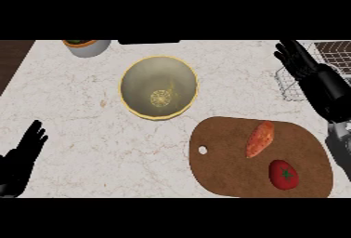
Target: Pick the sweet potato from the cutting board and place it in the tiered basket
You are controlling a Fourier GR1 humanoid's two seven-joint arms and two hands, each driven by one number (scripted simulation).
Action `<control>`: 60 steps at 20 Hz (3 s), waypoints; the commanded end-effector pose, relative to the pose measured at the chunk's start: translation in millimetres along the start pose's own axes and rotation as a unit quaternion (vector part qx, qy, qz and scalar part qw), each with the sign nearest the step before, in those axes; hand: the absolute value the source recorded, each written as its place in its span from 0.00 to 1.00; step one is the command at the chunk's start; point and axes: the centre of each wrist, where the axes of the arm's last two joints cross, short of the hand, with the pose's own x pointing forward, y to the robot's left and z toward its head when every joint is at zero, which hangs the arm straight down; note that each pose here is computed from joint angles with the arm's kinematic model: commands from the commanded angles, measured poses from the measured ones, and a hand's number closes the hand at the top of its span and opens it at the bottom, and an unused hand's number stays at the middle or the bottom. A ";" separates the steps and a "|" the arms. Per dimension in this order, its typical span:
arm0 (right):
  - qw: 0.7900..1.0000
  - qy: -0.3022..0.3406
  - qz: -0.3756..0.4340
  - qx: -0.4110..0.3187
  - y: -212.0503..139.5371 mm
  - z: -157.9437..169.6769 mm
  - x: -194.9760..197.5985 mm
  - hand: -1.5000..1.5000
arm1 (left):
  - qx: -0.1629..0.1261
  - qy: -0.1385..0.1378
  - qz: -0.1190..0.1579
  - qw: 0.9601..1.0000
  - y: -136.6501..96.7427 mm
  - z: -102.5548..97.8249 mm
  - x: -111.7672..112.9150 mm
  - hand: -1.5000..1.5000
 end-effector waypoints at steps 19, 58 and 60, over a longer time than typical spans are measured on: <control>0.670 0.365 -0.016 -0.646 65.5 166.8 -134.6 0.00 | 0.012 -0.146 -0.097 0.984 -25.9 -16.1 60.8 0.50; 0.637 0.679 -0.002 -0.364 30.6 91.3 -64.2 0.00 | -0.021 -0.166 -0.117 0.979 -75.8 -41.0 81.6 0.50; 0.625 0.690 0.018 -0.365 26.2 102.6 -68.0 0.00 | -0.019 -0.168 -0.116 0.979 -74.4 -31.1 73.8 0.50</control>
